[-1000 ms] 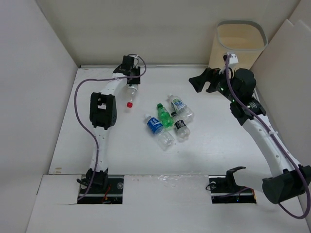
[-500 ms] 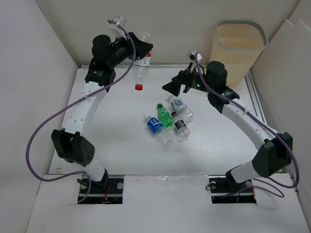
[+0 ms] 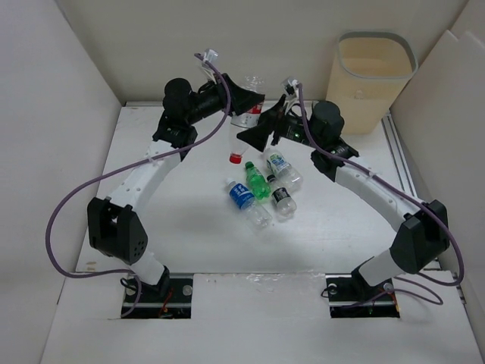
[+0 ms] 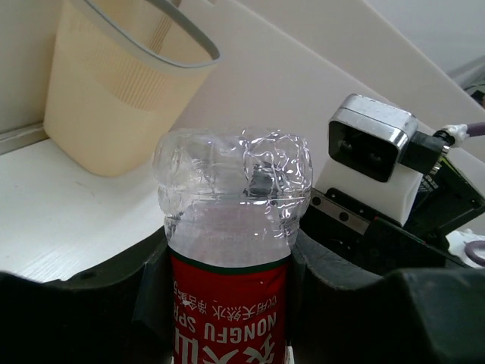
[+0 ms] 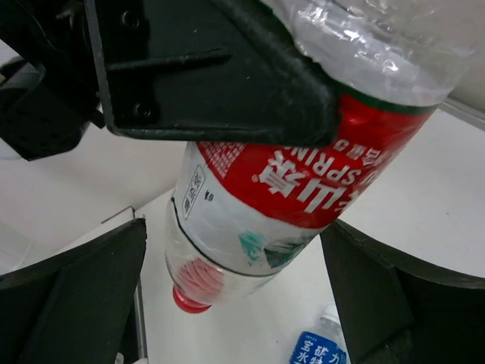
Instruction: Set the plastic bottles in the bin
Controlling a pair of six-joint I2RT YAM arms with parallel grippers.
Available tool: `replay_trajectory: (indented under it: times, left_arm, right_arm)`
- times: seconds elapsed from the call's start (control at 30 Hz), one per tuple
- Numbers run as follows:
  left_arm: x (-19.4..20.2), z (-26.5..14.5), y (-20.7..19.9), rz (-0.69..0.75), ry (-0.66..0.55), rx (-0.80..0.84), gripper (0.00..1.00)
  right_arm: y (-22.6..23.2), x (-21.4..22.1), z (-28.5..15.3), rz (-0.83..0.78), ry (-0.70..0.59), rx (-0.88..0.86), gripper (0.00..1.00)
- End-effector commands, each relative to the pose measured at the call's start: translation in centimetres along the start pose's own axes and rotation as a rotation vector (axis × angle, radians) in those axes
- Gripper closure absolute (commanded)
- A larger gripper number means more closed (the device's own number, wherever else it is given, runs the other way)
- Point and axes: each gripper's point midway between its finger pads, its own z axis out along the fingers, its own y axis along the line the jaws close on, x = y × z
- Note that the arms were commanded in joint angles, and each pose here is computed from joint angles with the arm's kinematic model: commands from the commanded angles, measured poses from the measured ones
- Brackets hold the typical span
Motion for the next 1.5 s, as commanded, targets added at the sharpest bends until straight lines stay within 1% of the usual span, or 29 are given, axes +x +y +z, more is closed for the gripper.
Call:
replay_trajectory:
  times: [0.0,0.07,0.1,0.13,0.2,0.23,0.27,0.33,0.37,0.4,0.43,0.5,0.53,0.6,0.63,0.67,0.7,0.73,0.77,0.8,0.83,0.93,0.97,1.03,1.07,1.2,1.4,1.43,1.47]
  left_arm:
    - [-2.2,-0.9,-5.0,0.042,-0.068,0.166,1.00]
    - [-1.8,-1.2,-5.3,0.021,-0.068,0.188,1.00]
    - [-2.3,-1.7,-6.7,0.050,-0.089,0.250,1.00]
    - [-2.2,-1.8,-7.0,0.012,-0.093,0.265,1.00]
    - [-2.1,-2.2,-7.9,0.001,-0.086,0.309,1.00]
    - [-2.0,-1.9,-7.6,-0.007,-0.088,0.316,1.00]
    - [-1.7,-1.9,-7.7,-0.029,-0.075,0.328,1.00]
    - [-1.4,-1.6,-6.9,-0.050,-0.077,0.314,0.66]
    - [-1.6,-1.6,-6.8,-0.052,-0.088,0.308,0.40]
    - [-2.4,-1.9,-6.8,-0.042,-0.112,0.298,0.02]
    - [-3.1,-2.0,-5.8,-0.037,-0.138,0.262,0.00]
    - [-5.0,-2.7,-5.2,-0.027,-0.169,0.184,0.00]
    - [-6.5,-2.8,-5.1,0.036,-0.201,0.143,0.00]
    - [-8.3,-3.6,-2.6,0.015,-0.270,-0.087,0.00]
    - [-9.2,-4.2,-1.7,0.026,-0.307,-0.174,0.00]
    - [-10.3,-5.2,0.2,0.055,-0.370,-0.301,0.00]
    - [-9.6,-5.7,0.9,0.038,-0.357,-0.366,0.00]
    - [-9.9,-6.6,0.6,0.051,-0.374,-0.391,0.00]
    - [-8.8,-7.0,1.8,0.041,-0.356,-0.437,0.00]
    - [-8.4,-7.6,2.5,0.032,-0.360,-0.474,0.00]
    - [-7.8,-8.2,2.3,0.026,-0.352,-0.482,0.00]
    - [-5.3,-9.3,3.8,-0.002,-0.330,-0.552,0.00]
    - [-5.2,-9.7,2.8,0.002,-0.340,-0.544,0.00]
    - [-3.5,-10.1,2.8,-0.003,-0.320,-0.533,0.00]
    - [-3.8,-10.9,1.7,0.009,-0.342,-0.514,0.00]
    - [-2.3,-12.0,0.5,0.015,-0.346,-0.457,0.00]
    - [0.5,-12.3,2.2,-0.019,-0.305,-0.479,0.00]
    - [1.1,-12.2,2.8,-0.039,-0.294,-0.489,0.00]
    - [1.3,-12.3,3.0,-0.044,-0.286,-0.496,0.00]
  right_arm:
    - [2.1,-4.1,0.3,-0.065,-0.145,-0.053,0.00]
    - [1.7,-3.7,1.5,-0.047,-0.141,-0.055,0.00]
    - [1.1,-3.4,1.7,-0.023,-0.141,-0.036,0.00]
    - [1.4,-3.4,2.2,-0.017,-0.143,-0.049,0.09]
    - [1.1,-3.3,2.8,0.020,-0.162,-0.064,0.21]
    - [1.6,-3.4,2.7,0.022,-0.172,-0.090,0.30]
    - [1.7,-3.5,2.9,0.025,-0.185,-0.110,0.65]
    - [1.3,-3.2,2.9,0.042,-0.175,-0.108,0.98]
    - [0.7,-3.2,2.8,0.047,-0.171,-0.094,1.00]
    - [0.2,-3.1,2.4,0.059,-0.158,-0.074,1.00]
    - [-0.1,-3.5,1.9,0.040,-0.158,-0.058,1.00]
    - [-3.3,-5.2,0.2,0.029,-0.167,0.053,1.00]
    - [-4.4,-6.4,-0.8,0.003,-0.181,0.095,1.00]
    - [-8.6,-11.4,-4.2,-0.034,-0.259,0.245,1.00]
    - [-11.6,-11.0,-5.0,0.007,-0.226,0.315,1.00]
    - [-13.6,-12.4,-6.2,0.006,-0.248,0.373,1.00]
    - [-16.4,-14.2,-8.6,0.003,-0.276,0.455,1.00]
    - [-16.9,-16.9,-9.6,-0.014,-0.306,0.487,1.00]
    - [-19.6,-17.1,-10.4,0.000,-0.309,0.538,1.00]
    - [-21.9,-18.8,-13.0,0.002,-0.353,0.613,1.00]
    - [-22.5,-21.1,-14.2,-0.013,-0.400,0.636,1.00]
    - [-28.3,-21.9,-17.9,0.062,-0.459,0.740,1.00]
    - [-28.4,-23.7,-18.5,0.047,-0.486,0.739,1.00]
    - [-31.6,-23.4,-19.5,0.063,-0.497,0.774,1.00]
    - [-31.4,-25.5,-20.5,0.029,-0.537,0.787,1.00]
    - [-33.4,-27.1,-23.3,0.014,-0.629,0.905,1.00]
    - [-35.9,-27.1,-27.1,-0.026,-0.703,1.161,1.00]
    - [-35.8,-26.8,-26.9,-0.026,-0.689,1.183,0.92]
    - [-36.1,-26.9,-27.1,-0.051,-0.680,1.199,0.79]
